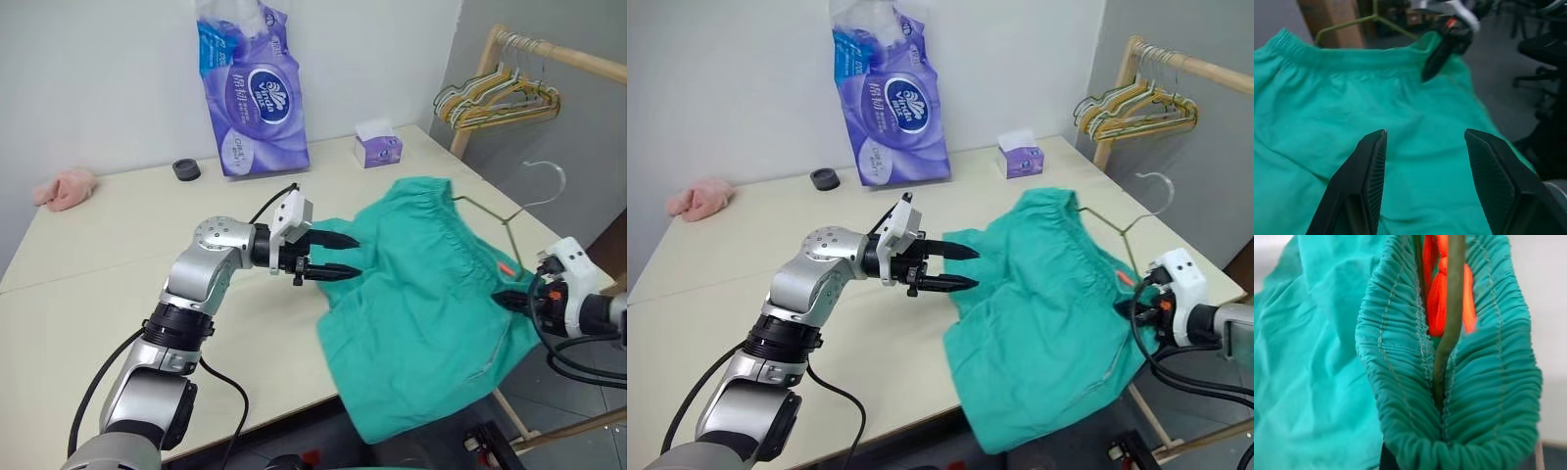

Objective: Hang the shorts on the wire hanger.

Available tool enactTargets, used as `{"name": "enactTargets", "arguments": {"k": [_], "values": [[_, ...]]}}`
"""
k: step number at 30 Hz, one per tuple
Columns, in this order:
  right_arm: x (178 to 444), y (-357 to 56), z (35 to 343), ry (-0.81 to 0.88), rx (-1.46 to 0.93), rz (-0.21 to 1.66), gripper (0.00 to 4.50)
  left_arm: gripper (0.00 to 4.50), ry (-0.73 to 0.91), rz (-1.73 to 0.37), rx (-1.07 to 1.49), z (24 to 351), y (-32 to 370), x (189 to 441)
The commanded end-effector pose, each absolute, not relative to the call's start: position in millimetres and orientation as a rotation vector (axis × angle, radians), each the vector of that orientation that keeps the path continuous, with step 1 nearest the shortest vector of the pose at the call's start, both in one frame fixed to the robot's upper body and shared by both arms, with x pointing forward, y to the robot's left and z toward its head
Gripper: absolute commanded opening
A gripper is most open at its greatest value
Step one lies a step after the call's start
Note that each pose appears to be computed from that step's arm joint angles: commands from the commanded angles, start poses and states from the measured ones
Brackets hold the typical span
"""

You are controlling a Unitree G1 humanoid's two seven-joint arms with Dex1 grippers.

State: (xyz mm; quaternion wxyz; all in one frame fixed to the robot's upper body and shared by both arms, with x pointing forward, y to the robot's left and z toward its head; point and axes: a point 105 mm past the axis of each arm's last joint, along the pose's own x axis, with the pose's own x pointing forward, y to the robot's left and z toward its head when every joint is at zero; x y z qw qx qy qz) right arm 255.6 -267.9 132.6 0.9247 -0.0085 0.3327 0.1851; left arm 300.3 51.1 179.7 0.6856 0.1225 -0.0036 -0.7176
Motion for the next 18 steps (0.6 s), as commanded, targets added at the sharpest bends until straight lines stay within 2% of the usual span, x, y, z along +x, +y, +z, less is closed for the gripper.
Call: {"name": "enactTargets", "arguments": {"k": [1, 4, 7, 18], "values": [[257.8, -298.9, 153.7, 0.636, 0.037, 0.189, 0.0, 2.66, -0.076, -1.688, 0.339, 189.3, 29.4, 287.4], [256.9, -335.4, 167.3, 0.634, 0.061, -0.003, 0.0, 2.66, -0.133, -1.7, 0.349, 194.2, 12.8, 284.6], [261.1, -361.0, 187.3, 0.592, 0.082, -0.117, 0.0, 2.66, -0.161, -1.697, 0.345, 197.2, -1.8, 284.8], [290.5, -424.7, 256.0, 0.424, 0.048, -0.346, 0.0, 2.66, -0.364, -1.601, 0.384, 231.6, -49.7, 293.6]]}}
